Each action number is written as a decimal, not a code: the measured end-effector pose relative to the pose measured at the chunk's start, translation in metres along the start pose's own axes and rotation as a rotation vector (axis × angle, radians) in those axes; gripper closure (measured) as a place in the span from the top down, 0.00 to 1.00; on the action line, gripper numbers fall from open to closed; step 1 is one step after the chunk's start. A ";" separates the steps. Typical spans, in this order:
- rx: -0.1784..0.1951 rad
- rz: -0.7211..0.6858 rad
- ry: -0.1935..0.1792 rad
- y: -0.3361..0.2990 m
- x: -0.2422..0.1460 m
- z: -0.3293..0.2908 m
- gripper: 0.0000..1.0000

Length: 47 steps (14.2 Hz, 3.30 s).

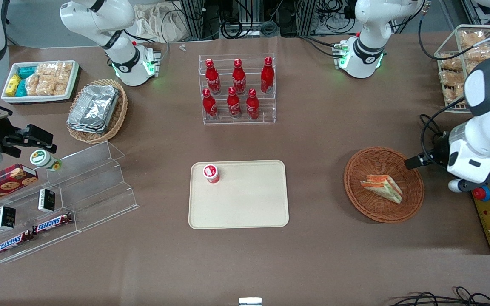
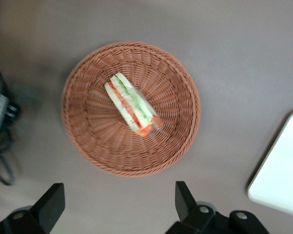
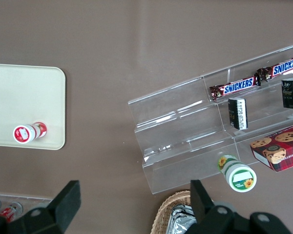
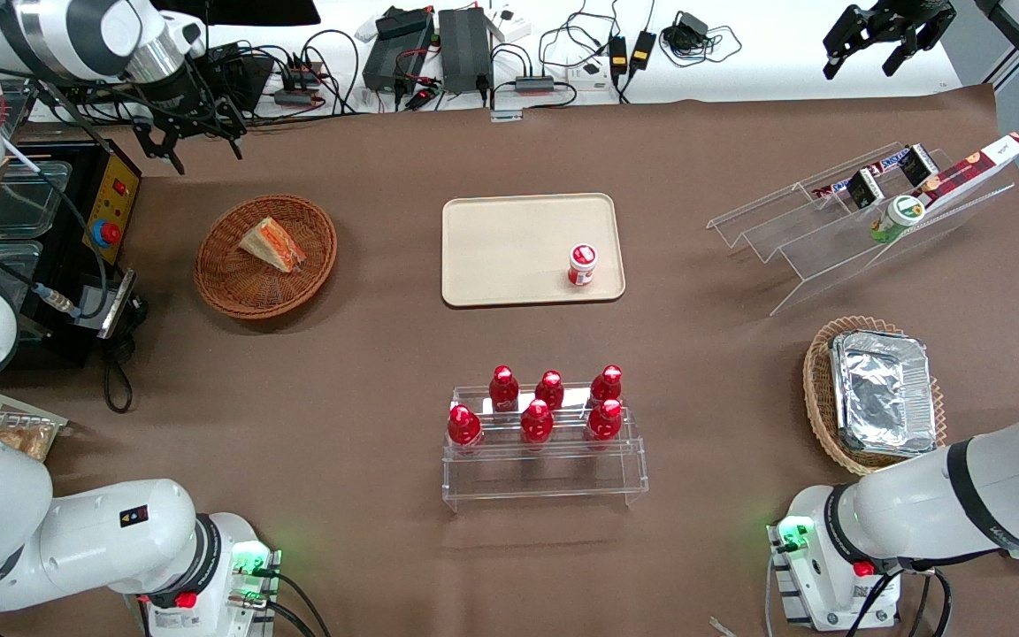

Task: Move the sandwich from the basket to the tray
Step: 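Lower the open left gripper over the wrapped sandwich in the basket, then close the left gripper on the sandwich and lift it from the basket, then carry the sandwich with the left gripper over to the white tray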

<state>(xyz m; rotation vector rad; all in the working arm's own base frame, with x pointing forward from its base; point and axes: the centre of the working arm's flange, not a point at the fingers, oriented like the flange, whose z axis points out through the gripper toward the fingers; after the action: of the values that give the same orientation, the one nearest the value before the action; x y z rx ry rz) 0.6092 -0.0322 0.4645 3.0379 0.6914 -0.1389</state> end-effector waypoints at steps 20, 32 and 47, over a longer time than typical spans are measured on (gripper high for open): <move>-0.054 -0.745 -0.020 -0.021 0.035 0.172 1.00; -0.076 -0.755 -0.025 -0.018 0.031 0.222 1.00; -0.029 -0.726 -0.038 -0.007 0.040 0.119 0.20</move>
<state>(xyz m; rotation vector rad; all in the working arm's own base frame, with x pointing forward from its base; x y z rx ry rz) 0.6320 -0.0136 0.3428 2.5882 1.7242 -0.1888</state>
